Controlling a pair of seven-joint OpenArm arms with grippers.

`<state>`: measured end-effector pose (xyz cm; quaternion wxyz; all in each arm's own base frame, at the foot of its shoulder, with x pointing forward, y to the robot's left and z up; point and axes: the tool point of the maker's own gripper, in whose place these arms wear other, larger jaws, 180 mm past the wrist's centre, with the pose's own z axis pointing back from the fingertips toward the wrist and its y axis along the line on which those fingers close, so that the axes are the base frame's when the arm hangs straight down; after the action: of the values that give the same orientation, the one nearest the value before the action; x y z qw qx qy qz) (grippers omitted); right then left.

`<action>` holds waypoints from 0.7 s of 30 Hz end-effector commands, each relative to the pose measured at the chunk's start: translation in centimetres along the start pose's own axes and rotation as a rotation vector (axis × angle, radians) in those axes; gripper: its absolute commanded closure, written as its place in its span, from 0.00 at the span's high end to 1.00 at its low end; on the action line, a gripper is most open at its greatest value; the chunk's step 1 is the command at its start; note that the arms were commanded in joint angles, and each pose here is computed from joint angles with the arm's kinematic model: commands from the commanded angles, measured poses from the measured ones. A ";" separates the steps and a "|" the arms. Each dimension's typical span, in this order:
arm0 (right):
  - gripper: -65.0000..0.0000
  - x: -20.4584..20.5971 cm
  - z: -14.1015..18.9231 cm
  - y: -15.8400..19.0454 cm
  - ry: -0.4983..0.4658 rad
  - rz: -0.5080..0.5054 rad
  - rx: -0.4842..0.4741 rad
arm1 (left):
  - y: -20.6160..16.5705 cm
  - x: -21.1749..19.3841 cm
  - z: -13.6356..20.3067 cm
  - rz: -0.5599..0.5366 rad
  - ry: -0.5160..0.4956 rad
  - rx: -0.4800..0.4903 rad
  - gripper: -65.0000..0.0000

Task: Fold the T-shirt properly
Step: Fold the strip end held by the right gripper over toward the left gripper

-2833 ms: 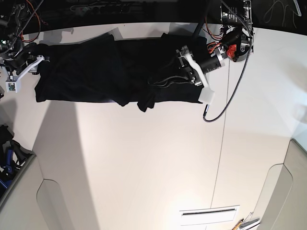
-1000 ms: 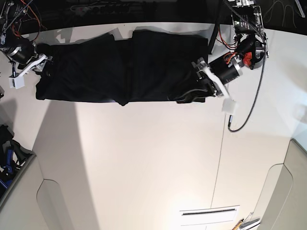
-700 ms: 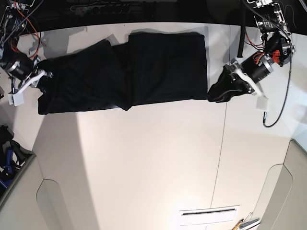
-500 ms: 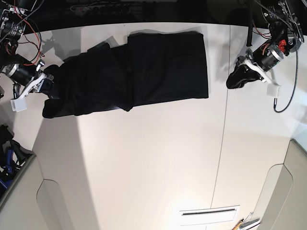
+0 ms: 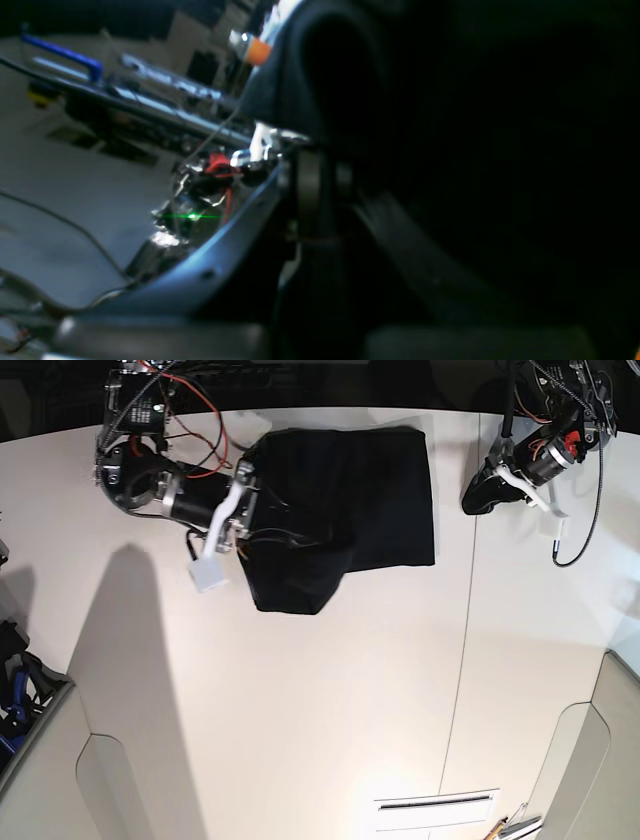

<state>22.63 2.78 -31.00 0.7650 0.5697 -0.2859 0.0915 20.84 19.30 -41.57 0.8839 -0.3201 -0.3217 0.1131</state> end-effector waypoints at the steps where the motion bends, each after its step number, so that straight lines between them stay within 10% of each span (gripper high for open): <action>1: 0.00 1.0 -1.0 1.3 -0.031 0.038 0.035 | -0.2 0.8 0.3 -0.017 -0.023 -0.010 0.06; 14: 0.00 -2.2 -8.1 5.0 0.135 0.247 0.068 | -0.3 0.9 0.3 -0.014 -0.028 -0.015 0.06; 19: 0.46 -2.4 -8.7 6.0 0.143 0.259 0.097 | -0.3 0.9 0.3 -0.014 -0.028 -0.015 0.06; 21: 0.50 -2.3 -8.9 6.2 0.139 0.257 0.101 | -0.4 1.0 0.3 -0.011 -0.032 -0.020 0.06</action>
<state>20.18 12.93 -30.61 0.7546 0.5423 -0.2760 0.2455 20.94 19.35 -41.48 0.8829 -0.3212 -0.3234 0.1133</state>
